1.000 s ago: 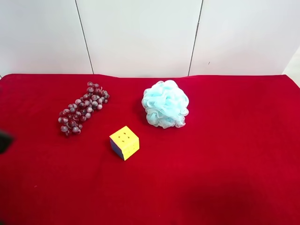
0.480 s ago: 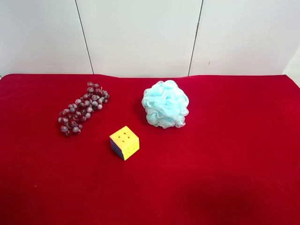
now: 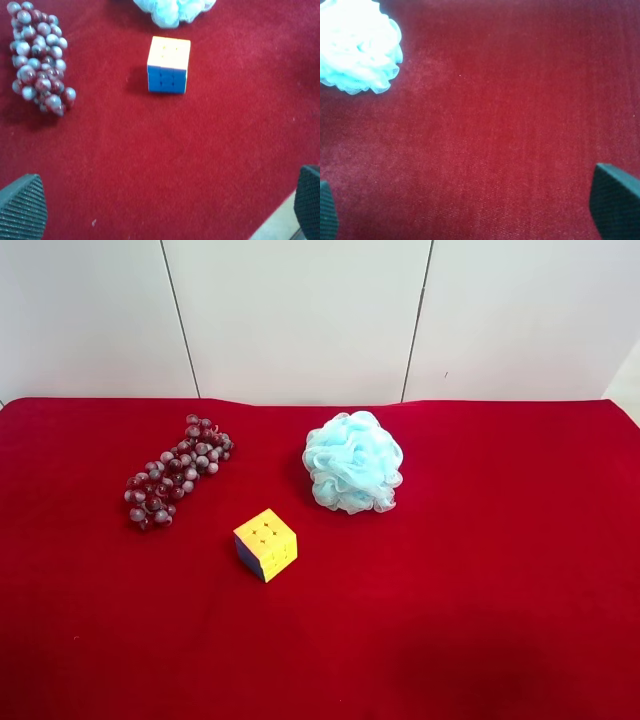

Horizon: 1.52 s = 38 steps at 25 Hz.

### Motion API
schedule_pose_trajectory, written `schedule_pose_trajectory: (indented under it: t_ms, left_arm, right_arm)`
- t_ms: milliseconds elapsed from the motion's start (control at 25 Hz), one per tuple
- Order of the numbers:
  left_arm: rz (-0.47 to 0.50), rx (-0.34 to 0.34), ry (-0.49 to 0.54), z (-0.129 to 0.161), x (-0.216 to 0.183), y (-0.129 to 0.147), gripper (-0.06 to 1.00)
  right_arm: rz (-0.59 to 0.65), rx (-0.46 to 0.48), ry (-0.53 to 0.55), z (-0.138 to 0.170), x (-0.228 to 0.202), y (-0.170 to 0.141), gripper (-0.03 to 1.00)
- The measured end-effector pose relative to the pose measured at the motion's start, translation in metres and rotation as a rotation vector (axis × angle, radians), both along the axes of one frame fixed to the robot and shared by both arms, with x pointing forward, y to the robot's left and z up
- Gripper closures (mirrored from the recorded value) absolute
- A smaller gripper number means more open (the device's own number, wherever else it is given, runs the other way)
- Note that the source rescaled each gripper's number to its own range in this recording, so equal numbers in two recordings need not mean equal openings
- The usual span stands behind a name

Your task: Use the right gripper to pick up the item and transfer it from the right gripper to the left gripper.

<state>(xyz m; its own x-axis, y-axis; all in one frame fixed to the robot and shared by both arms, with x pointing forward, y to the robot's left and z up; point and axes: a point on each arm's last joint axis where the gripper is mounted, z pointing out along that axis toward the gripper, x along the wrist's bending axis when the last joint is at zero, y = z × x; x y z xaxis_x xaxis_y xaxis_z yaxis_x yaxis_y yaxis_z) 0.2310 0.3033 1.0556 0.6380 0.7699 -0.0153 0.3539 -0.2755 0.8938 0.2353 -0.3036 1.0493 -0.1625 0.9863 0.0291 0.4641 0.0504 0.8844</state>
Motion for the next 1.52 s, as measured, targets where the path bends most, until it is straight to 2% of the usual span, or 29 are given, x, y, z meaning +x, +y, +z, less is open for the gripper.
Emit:
schedule_pose_trajectory:
  t_ms: [480, 600, 840, 960, 1120, 1520]
  left_arm:
    - [0.014, 0.0, 0.002, -0.0012, 0.0006, -0.0006, -0.05]
    - [0.106, 0.0, 0.002, -0.0012, 0.0004, -0.0013, -0.05]
    - [0.431, -0.001, 0.003, -0.0012, 0.0001, -0.0038, -0.05]
    - [0.545, -0.001, 0.003, -0.0012, 0.0002, -0.0047, -0.06]
    - [0.601, -0.001, 0.003, -0.0012, 0.0003, -0.0051, -0.06]
    - [0.606, -0.001, 0.003, -0.0012, 0.0003, -0.0051, -0.06]
  right_arm:
    - [0.0, 0.0, 0.0, 0.0, 0.0, 0.0, -0.03]
    - [0.0, 0.0, 0.0, 0.0, 0.0, 0.0, -0.03]
    - [-0.01, 0.0, 0.0, 0.0, 0.0, 0.0, -0.03]
    - [-0.057, 0.0, 0.0, 0.0, -0.0002, 0.0002, -0.03]
    - [-0.126, 0.0, 0.0, 0.0, -0.0004, 0.0005, -0.03]
    - [-0.142, 0.0, 0.0, 0.0, -0.0005, 0.0005, -0.03]
